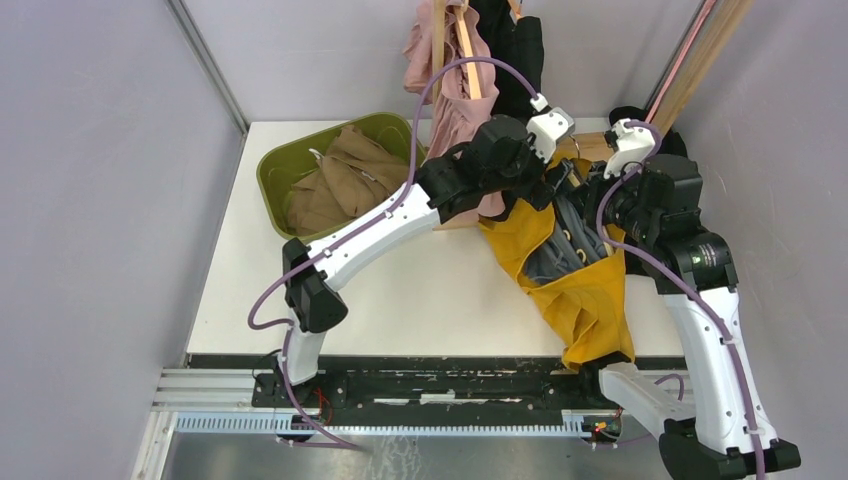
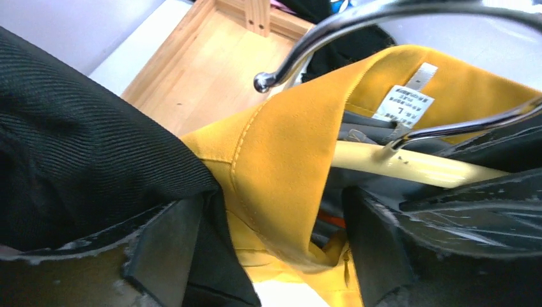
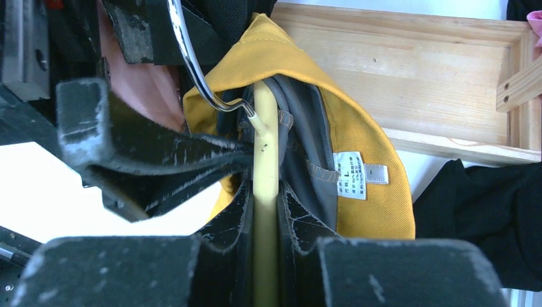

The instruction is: Remove the skirt from the hanger

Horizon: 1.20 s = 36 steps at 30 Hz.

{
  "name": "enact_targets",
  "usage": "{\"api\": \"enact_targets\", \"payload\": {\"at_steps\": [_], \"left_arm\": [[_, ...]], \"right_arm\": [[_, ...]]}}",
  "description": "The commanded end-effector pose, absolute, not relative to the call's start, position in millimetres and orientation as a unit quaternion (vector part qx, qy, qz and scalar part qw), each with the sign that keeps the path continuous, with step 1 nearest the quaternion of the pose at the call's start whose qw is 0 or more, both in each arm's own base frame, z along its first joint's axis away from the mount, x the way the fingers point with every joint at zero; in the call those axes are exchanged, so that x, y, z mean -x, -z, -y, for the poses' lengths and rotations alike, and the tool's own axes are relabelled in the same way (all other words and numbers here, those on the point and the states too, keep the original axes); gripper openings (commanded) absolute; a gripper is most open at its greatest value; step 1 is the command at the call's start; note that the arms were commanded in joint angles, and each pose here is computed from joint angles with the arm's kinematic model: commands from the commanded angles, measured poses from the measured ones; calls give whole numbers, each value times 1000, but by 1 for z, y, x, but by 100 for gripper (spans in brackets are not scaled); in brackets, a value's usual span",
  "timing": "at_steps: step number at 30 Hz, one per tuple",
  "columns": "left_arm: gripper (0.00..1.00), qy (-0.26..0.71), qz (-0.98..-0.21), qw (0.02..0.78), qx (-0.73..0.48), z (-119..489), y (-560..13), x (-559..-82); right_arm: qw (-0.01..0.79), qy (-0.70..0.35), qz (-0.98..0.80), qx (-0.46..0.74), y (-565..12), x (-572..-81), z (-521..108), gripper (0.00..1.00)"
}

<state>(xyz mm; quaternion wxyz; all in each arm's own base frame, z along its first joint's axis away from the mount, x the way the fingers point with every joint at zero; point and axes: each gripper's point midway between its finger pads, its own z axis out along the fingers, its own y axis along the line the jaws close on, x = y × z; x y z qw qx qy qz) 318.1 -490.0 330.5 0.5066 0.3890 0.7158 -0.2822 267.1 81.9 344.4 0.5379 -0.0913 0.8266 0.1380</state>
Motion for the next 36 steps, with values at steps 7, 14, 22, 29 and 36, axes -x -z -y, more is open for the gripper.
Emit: {"api": "enact_targets", "payload": {"at_steps": [7, 14, 22, 29, 36], "left_arm": [[3, 218, -701, 552, -395, 475, -347, -339], [3, 184, -686, 597, -372, 453, -381, -370], [3, 191, -674, 644, -307, 416, -428, -413], [3, 218, -682, 640, -278, 410, -416, -450], [3, 286, -673, 622, -280, 424, -424, -435]], "right_arm": [[601, -171, -771, 122, -392, -272, -102, 1], [574, -170, -790, 132, -365, -271, -107, 1], [524, -149, -826, 142, -314, -261, -103, 1], [491, -146, -846, 148, -291, -249, -102, 1], [473, -138, -859, 142, -268, -264, -104, 1]]}}
